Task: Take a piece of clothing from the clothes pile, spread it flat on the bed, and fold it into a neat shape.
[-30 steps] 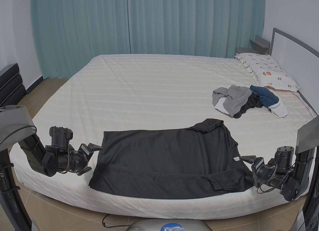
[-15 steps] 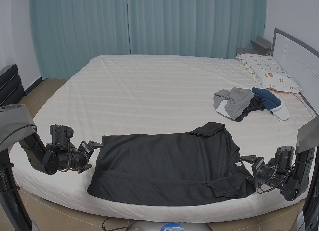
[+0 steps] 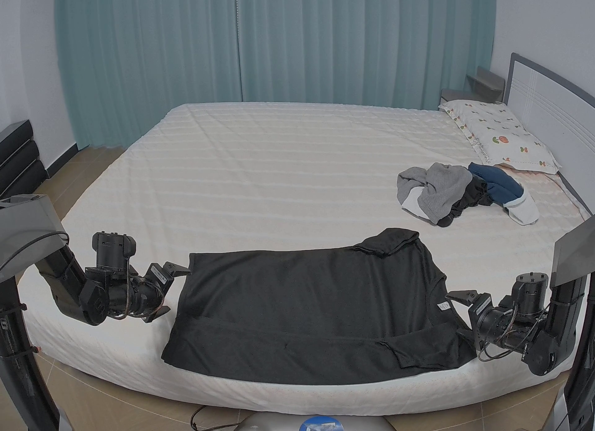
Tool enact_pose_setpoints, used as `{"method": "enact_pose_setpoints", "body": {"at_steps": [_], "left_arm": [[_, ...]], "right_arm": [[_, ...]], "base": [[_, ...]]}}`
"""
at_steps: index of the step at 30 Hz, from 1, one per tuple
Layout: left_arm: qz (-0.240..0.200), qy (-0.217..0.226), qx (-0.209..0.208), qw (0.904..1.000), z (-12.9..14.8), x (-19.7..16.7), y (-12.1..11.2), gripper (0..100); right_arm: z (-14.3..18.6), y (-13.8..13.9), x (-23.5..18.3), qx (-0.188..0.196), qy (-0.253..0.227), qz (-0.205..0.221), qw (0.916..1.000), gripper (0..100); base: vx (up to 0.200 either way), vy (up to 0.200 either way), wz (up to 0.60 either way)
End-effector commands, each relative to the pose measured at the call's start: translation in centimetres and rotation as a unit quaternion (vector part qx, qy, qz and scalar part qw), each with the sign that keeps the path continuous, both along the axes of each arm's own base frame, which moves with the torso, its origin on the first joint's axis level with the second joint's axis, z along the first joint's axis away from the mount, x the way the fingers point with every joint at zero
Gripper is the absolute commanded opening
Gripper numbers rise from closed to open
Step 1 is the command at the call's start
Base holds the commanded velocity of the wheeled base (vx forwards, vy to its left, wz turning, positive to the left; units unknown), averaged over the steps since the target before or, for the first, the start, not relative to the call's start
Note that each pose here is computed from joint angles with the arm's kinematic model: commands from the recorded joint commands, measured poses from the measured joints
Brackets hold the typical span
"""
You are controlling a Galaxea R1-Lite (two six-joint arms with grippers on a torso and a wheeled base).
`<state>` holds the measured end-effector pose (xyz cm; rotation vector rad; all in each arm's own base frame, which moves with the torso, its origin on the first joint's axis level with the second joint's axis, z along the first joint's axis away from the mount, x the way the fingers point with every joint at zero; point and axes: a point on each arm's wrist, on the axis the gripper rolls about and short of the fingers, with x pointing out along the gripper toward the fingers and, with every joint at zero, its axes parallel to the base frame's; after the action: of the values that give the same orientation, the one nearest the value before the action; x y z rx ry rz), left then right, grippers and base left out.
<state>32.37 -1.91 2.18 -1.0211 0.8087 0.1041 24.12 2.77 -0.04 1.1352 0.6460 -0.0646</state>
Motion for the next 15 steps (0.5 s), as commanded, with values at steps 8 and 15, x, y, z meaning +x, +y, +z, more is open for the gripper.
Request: {"method": "enact_pose_setpoints", "body": {"at_steps": [8, 15], "left_arm": [[0.005, 0.004, 0.001, 1.0000, -0.37, -0.03, 0.36, 100], [0.005, -0.002, -0.001, 1.0000, -0.19, 0.29, 0.35, 100]], "right_arm": [[0.08, 0.01, 0.11, -0.001, -0.007, 0.000, 1.0000, 100], [0.07, 0.01, 0.18, 0.000, -0.007, 0.000, 1.0000, 100]], "base": [[0.000, 0.000, 0.00], [0.200, 0.000, 0.00]]}}
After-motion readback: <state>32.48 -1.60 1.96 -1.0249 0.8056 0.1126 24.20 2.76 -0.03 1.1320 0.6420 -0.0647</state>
